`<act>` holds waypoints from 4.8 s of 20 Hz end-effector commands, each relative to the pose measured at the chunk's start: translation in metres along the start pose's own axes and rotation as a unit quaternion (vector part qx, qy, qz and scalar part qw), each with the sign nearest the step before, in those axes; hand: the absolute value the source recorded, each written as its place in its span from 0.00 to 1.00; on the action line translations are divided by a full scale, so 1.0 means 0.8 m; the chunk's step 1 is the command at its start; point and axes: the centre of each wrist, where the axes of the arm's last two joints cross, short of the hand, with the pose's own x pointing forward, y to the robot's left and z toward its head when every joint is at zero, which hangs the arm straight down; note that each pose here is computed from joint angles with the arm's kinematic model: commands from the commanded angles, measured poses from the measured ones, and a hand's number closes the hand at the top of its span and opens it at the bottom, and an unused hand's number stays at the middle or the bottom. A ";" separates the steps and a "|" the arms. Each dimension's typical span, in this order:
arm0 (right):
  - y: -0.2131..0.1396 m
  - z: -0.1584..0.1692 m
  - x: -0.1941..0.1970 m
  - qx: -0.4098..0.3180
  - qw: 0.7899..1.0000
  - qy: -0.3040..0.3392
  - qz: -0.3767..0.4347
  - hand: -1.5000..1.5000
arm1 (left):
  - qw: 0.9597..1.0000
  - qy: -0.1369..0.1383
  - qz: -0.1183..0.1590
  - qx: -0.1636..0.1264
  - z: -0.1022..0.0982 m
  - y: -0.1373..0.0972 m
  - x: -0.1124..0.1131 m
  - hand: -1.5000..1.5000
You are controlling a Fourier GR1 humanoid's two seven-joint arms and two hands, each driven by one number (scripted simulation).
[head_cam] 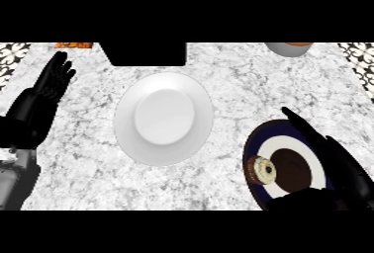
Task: Pick the cupcake from the plate and place it in the plate
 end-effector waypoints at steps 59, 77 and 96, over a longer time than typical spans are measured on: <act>0.017 -0.002 -0.136 -0.160 0.889 0.221 0.367 1.00 | 1.000 0.008 0.005 -0.002 0.015 -0.023 -0.005 0.50; 0.073 0.052 0.086 -0.200 0.960 -0.096 0.170 1.00 | 1.000 0.006 0.010 -0.007 -0.005 -0.026 0.005 0.50; 0.159 -0.151 0.190 -0.137 0.979 -0.067 0.132 1.00 | 1.000 -0.003 0.009 -0.016 0.000 0.000 -0.010 0.50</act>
